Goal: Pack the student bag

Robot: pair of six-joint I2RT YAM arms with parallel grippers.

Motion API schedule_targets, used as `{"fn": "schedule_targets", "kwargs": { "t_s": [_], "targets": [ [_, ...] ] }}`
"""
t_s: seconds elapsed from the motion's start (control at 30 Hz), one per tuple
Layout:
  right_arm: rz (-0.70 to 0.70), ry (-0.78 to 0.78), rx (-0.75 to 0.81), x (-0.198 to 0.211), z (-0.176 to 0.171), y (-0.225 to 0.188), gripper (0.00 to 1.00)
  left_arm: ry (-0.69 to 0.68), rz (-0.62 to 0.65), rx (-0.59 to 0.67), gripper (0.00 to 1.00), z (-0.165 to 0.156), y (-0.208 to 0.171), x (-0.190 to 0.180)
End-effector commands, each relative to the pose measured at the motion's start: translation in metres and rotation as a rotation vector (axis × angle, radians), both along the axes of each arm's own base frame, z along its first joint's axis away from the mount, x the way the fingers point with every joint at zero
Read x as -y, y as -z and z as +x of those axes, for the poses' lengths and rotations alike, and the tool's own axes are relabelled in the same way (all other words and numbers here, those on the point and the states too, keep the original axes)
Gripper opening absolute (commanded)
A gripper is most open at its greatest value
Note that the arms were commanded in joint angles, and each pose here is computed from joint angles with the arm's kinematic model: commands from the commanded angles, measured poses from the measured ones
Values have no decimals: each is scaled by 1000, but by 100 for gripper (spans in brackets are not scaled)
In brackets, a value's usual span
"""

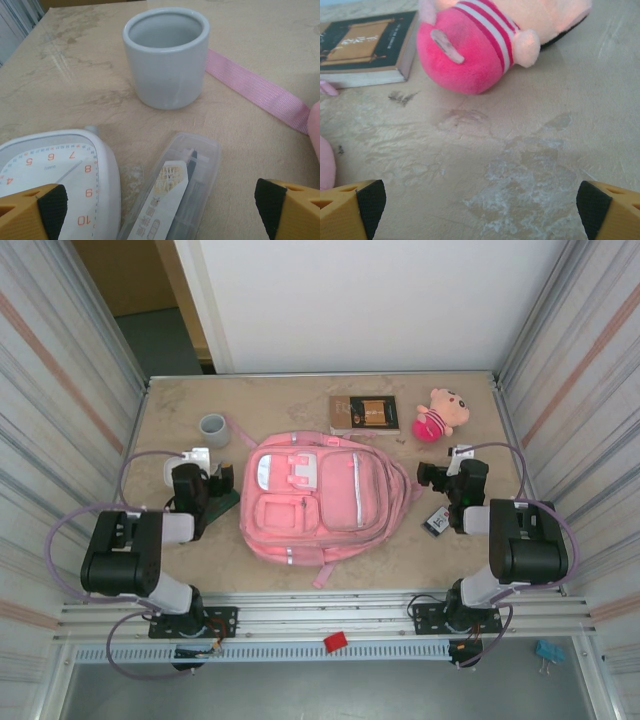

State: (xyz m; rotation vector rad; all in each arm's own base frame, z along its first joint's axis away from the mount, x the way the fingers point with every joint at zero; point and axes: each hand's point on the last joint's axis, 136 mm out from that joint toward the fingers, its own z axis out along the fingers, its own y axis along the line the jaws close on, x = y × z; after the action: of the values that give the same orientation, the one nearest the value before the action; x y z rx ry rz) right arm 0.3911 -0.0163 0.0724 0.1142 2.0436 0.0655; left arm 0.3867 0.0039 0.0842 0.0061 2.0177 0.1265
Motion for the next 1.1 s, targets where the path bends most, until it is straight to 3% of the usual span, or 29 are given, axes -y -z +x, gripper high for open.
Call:
{"fn": "schedule_targets", "kwargs": {
  "t_s": [0.0, 0.2, 0.33, 0.43, 0.6, 0.67, 0.87, 1.07],
  "targets": [
    [15, 67, -13, 12, 15, -44, 99, -22, 0, 18, 99, 8, -51, 0],
    [15, -89, -103, -17, 12, -142, 99, -47, -186, -70, 91, -9, -116, 10],
    [77, -160, -143, -50, 0, -201, 99, 33, -428, -229, 77, -30, -130, 49],
    [105, -254, -168, -91, -13, -210, 99, 160, -607, -343, 69, -52, -128, 103],
    [104, -384, -206, -156, -22, -179, 100, 185, -629, -518, 67, -106, -95, 161],
    [150, -411, -243, -175, -21, -158, 95, 172, -650, -569, 62, -126, -77, 172],
    [219, -433, -444, -202, -10, -81, 83, 146, -661, -648, 55, -159, -34, 178],
    [227, -386, -605, -202, -22, -9, 80, 104, -627, -663, 53, -161, -3, 170]
  ]
}}
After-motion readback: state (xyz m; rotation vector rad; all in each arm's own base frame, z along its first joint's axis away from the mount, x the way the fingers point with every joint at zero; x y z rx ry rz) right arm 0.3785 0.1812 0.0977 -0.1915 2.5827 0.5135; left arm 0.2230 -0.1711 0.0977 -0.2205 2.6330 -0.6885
